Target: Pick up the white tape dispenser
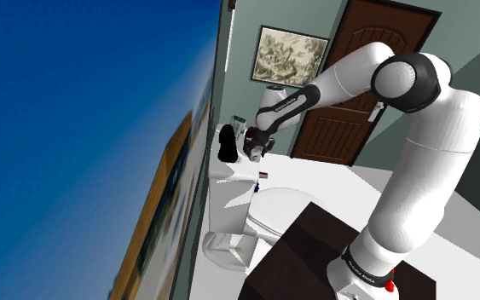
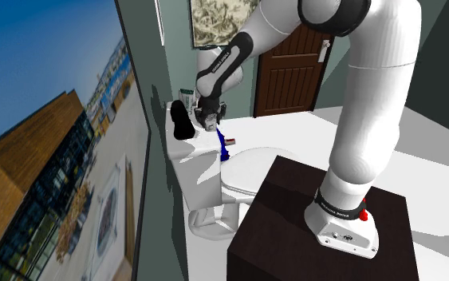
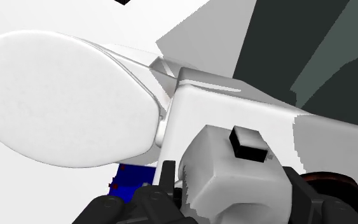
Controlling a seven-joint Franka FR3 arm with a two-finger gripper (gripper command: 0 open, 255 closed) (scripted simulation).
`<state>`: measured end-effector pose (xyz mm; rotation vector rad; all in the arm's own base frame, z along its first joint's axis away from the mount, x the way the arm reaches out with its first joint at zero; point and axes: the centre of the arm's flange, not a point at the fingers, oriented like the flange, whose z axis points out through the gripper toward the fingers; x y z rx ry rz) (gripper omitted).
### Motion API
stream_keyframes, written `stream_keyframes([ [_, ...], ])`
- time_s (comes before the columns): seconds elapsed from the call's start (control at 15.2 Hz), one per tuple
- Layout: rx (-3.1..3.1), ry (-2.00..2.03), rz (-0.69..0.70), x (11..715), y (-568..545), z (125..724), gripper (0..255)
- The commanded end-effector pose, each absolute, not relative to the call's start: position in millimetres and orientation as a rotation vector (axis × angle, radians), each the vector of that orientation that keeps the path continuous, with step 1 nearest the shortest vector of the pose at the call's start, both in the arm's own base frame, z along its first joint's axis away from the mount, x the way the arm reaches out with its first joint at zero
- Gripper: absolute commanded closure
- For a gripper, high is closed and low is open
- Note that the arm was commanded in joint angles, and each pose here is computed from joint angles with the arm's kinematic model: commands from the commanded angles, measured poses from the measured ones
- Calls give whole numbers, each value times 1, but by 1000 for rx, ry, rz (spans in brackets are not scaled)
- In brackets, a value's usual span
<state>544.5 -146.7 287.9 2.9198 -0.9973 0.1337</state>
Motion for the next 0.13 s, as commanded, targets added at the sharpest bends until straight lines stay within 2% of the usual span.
stream_keyframes([
  [0.0,2920,-997,134,545,-147,295,255],
  [0.07,2920,-997,134,545,-147,295,255],
])
